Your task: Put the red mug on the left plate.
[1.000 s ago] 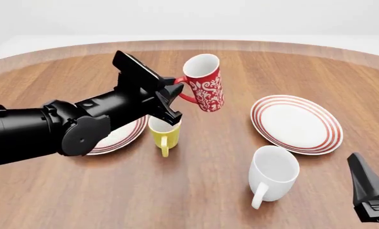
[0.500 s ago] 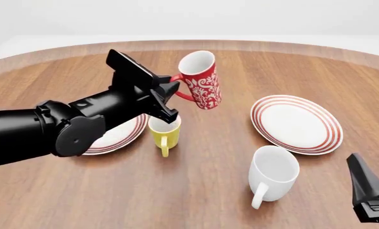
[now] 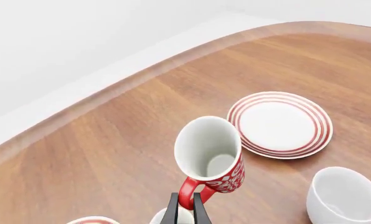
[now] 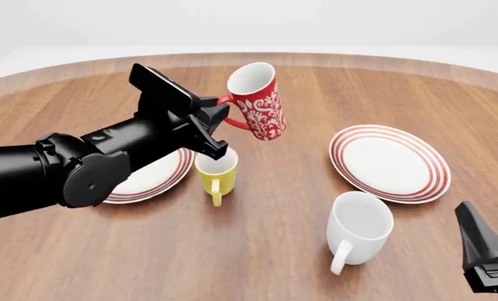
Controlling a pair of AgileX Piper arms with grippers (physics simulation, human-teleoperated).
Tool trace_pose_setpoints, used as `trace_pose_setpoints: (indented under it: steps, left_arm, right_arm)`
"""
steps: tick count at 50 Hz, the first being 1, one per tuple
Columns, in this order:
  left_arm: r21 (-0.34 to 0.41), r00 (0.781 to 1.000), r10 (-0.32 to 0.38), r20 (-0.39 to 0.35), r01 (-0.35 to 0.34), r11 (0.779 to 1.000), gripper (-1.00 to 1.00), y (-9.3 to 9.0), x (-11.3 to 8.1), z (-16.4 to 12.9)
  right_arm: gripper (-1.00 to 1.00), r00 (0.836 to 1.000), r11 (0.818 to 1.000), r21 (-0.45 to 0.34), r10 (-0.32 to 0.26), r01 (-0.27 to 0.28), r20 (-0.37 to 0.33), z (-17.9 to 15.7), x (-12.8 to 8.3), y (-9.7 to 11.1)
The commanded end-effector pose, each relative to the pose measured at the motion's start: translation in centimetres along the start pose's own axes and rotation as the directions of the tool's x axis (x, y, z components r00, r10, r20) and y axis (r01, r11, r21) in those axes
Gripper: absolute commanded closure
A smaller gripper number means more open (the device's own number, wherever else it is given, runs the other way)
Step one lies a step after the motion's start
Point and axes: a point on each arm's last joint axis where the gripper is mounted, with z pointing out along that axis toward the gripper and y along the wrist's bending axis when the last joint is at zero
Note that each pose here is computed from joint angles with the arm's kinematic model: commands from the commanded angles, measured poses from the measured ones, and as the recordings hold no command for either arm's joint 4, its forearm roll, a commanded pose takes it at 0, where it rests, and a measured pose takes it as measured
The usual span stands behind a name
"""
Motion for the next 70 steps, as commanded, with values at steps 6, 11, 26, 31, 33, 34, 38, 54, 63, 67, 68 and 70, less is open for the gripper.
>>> trace_pose_setpoints:
  steps: [6,11,26,31,33,34,38,54,63,67,68,70]
  left_arm:
    - [-0.028,1.000,-0.010,0.019,0.010,1.000,1.00,0.8,-0.5,-0.8]
    - [-0.039,1.000,-0.018,0.022,0.018,0.999,1.00,1.1,-0.6,-0.8]
    - [-0.063,0.999,-0.024,0.025,0.026,0.998,1.00,1.9,-0.6,-1.1]
    - [-0.072,0.999,-0.030,0.029,0.032,0.997,1.00,2.1,-0.5,-1.2]
    - [-0.075,0.999,-0.032,0.029,0.034,0.997,1.00,2.2,-0.5,-1.3]
    - [-0.075,0.999,-0.033,0.029,0.035,0.997,1.00,2.2,-0.5,-1.3]
    - [-0.084,0.999,-0.038,0.030,0.040,0.996,1.00,2.4,-0.4,-1.3]
    - [-0.112,0.998,-0.053,0.035,0.057,0.992,1.00,3.3,-0.4,-1.6]
    - [-0.129,0.998,-0.060,0.033,0.064,0.990,1.00,3.7,-0.2,-1.6]
    - [-0.134,0.998,-0.059,0.031,0.063,0.989,1.00,3.9,0.0,-1.7]
    - [-0.138,0.998,-0.059,0.032,0.063,0.988,1.00,4.0,-0.2,-1.7]
    - [-0.142,0.998,-0.060,0.034,0.065,0.988,1.00,4.2,-0.3,-1.7]
  right_arm:
    - [-1.00,1.000,1.000,-0.001,-0.001,0.001,-0.001,0.0,0.1,0.0]
    - [-1.00,1.000,1.000,-0.001,0.000,0.000,0.000,0.0,-0.1,0.0]
    - [-1.00,1.000,1.000,-0.001,-0.001,0.001,0.001,0.0,0.0,0.0]
    - [-1.00,1.000,1.000,-0.001,-0.001,0.001,0.001,0.0,0.0,0.0]
    - [-1.00,1.000,1.000,-0.002,-0.002,0.002,0.001,0.0,0.0,0.0]
    - [-1.00,1.000,1.000,-0.002,-0.002,0.002,0.001,0.0,0.0,0.0]
    - [-1.00,1.000,1.000,-0.002,-0.001,0.001,0.001,0.0,0.0,0.0]
    - [-1.00,1.000,1.000,-0.001,-0.001,0.001,0.001,0.0,0.0,0.0]
    - [-1.00,1.000,1.000,-0.002,-0.001,0.001,0.001,0.0,0.0,0.0]
    - [-1.00,1.000,1.000,-0.003,-0.002,0.002,0.001,0.0,0.0,0.0]
    - [-1.00,1.000,1.000,-0.003,-0.002,0.002,0.001,0.0,0.0,0.0]
    - [-1.00,1.000,1.000,-0.004,-0.002,0.002,0.001,0.0,-0.1,0.0]
